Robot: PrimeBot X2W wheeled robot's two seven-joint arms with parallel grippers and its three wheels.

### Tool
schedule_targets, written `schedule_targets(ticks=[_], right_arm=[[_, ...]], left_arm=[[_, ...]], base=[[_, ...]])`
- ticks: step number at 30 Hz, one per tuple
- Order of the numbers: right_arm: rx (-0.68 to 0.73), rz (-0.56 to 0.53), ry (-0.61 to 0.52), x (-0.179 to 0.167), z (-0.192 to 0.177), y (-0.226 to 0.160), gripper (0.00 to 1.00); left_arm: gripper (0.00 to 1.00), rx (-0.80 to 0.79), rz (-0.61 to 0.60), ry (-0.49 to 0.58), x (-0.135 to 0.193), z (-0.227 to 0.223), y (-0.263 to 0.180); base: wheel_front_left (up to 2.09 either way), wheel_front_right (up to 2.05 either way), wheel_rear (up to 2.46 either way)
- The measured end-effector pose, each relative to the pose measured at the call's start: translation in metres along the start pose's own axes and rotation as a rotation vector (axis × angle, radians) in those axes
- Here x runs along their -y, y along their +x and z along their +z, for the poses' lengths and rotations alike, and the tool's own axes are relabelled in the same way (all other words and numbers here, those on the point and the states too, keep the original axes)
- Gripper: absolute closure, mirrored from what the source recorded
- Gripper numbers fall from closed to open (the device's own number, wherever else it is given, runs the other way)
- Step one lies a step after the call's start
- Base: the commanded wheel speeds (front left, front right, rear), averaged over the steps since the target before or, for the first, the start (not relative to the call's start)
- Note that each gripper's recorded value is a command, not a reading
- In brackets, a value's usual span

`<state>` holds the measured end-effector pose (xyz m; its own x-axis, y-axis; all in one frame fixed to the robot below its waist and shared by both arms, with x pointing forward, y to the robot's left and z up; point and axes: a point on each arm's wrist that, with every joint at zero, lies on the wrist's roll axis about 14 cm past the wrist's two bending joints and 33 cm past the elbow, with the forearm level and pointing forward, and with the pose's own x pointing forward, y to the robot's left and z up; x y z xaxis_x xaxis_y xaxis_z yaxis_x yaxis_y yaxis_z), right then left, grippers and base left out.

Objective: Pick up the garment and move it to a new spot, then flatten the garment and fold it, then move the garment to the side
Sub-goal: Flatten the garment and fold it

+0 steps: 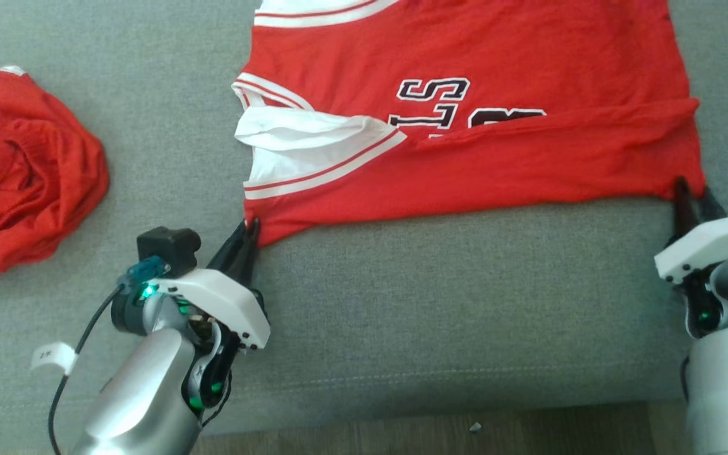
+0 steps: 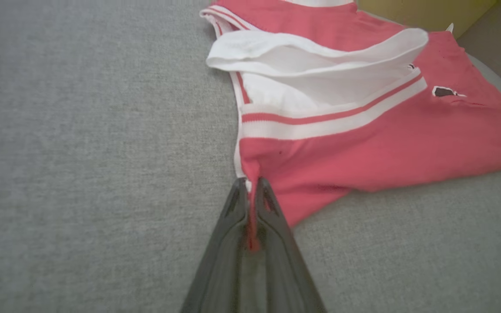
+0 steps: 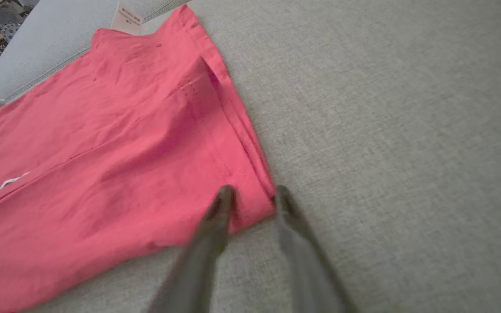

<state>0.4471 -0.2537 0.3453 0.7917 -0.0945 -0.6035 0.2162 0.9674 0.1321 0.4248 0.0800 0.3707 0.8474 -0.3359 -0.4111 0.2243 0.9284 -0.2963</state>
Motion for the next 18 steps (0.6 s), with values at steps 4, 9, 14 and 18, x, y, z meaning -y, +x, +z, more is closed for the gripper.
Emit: schedule_targets(ticks=[4,9,14,18], right_arm=[[0.011,0.005,-0.011,0.003,0.001,-0.004,1.00],[0.027,0.023,0.001,0.002,0.005,-0.014,1.00],[0.015,0.045,0.010,0.002,-0.005,-0.028,1.00],[0.030,0.061,0.004,0.002,-0.002,-0.035,1.00]], left_arm=[[1.00,0.022,0.009,0.015,-0.004,0.006,-0.004],[1.00,0.054,0.000,0.030,0.000,0.015,-0.014],[1.00,0.067,-0.004,0.043,0.002,0.017,-0.028],[1.00,0.069,-0.023,0.044,0.006,0.018,-0.037]], base=[[0.00,0.00,0.00],[0.00,0.00,0.00],[0.00,0.00,0.00],[0.00,0.00,0.00]])
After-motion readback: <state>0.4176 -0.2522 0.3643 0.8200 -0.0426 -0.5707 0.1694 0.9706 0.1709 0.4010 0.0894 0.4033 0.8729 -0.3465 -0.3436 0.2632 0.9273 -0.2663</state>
